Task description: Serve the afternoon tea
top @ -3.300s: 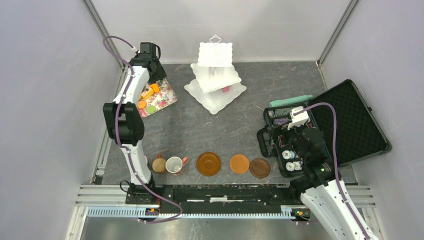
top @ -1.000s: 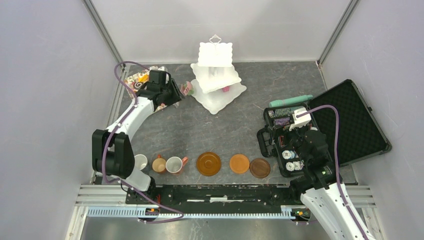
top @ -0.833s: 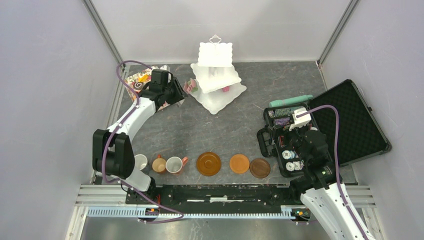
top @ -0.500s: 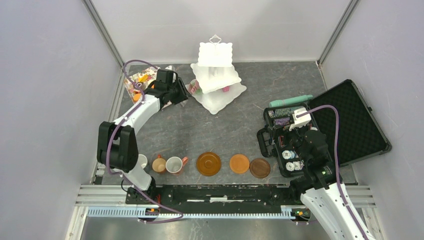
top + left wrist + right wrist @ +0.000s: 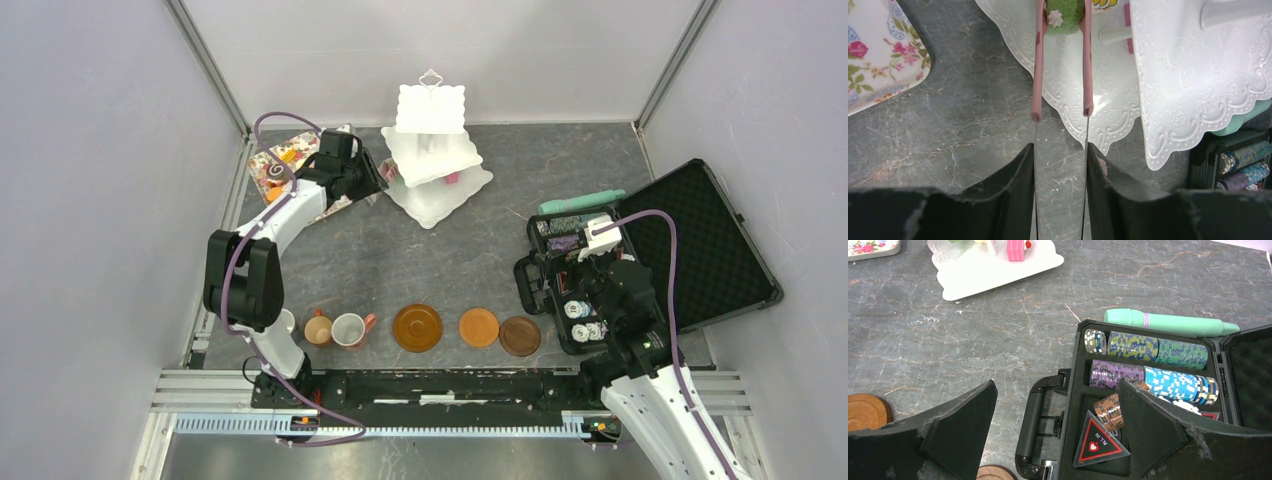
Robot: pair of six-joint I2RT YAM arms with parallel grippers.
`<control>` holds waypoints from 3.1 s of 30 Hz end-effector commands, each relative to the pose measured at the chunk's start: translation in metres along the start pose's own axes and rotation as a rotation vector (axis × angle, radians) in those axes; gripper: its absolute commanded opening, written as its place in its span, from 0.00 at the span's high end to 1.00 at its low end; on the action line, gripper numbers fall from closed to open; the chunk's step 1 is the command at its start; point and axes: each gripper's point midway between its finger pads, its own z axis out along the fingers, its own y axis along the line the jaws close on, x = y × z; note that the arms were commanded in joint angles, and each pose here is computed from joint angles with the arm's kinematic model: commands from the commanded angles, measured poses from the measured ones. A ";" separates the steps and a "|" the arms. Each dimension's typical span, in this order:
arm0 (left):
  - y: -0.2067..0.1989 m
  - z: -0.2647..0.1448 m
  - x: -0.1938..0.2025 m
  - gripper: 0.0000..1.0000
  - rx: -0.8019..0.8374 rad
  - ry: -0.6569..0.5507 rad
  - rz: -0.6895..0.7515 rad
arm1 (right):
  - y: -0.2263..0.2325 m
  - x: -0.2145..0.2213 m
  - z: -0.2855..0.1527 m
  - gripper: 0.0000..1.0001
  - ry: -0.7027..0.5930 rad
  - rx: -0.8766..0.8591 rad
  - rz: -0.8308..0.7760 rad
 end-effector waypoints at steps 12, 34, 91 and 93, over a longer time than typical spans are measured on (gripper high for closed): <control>-0.015 -0.010 -0.024 0.48 0.018 -0.049 0.048 | 0.000 -0.007 0.002 0.02 -0.030 0.002 0.008; 0.054 -0.115 -0.047 0.48 -0.244 -0.144 0.050 | 0.004 -0.008 0.001 0.02 -0.039 -0.019 0.008; 0.156 -0.083 -0.062 0.45 -0.154 -0.047 -0.268 | 0.009 -0.001 0.005 0.02 -0.010 -0.038 0.006; 0.155 -0.079 -0.059 0.46 -0.150 -0.024 -0.271 | 0.009 -0.001 0.005 0.02 -0.010 -0.038 0.006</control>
